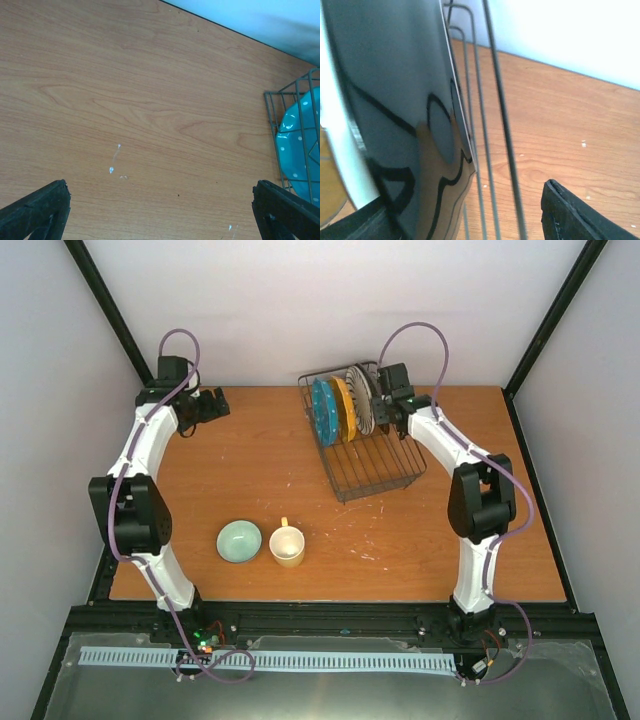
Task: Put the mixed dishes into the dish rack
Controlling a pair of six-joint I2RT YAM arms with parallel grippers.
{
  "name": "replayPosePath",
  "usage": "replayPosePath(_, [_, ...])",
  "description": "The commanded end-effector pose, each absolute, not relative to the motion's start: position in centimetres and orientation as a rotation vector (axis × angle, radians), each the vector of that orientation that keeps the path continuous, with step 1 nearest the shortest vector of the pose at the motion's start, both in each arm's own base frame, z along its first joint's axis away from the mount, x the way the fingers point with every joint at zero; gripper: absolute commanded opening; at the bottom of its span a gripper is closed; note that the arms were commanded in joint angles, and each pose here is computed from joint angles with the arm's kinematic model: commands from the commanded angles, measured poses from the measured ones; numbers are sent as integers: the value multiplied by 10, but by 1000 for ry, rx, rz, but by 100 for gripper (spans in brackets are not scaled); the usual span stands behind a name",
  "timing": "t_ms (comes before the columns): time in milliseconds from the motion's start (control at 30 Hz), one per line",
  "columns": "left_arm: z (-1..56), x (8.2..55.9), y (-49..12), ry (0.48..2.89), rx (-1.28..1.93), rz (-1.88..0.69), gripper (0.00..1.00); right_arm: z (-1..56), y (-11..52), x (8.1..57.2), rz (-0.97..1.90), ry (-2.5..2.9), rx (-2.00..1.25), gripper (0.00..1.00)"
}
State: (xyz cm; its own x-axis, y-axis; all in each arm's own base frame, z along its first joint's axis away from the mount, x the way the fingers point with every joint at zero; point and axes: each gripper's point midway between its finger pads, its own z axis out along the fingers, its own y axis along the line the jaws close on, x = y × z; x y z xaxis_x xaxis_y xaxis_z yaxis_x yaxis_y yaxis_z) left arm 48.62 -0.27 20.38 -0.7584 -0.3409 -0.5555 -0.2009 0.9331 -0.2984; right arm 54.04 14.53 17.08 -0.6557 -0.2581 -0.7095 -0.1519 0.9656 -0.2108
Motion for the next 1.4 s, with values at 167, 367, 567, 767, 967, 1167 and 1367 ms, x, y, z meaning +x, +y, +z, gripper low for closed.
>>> replayPosePath(167, [234,489,-5,2364,-331,-322,100,263,107,537,-361,2131,-115,67])
replayPosePath(367, [235,488,-5,2358,-331,-323,100,298,99,526,-366,2071,-77,69])
replayPosePath(567, [233,486,-6,2354,-331,-325,100,341,91,506,-354,2003,-51,71])
replayPosePath(767, [230,483,-9,2351,-332,-353,100,347,127,468,-167,2014,-196,68])
replayPosePath(967, [222,475,-14,2355,-330,-384,100,281,185,411,-9,2203,-451,22])
replayPosePath(1167, [215,461,-18,2362,-324,-411,100,218,210,361,62,2394,-621,3])
replayPosePath(1367, [209,449,-19,2369,-304,-404,100,179,215,353,57,2463,-694,3])
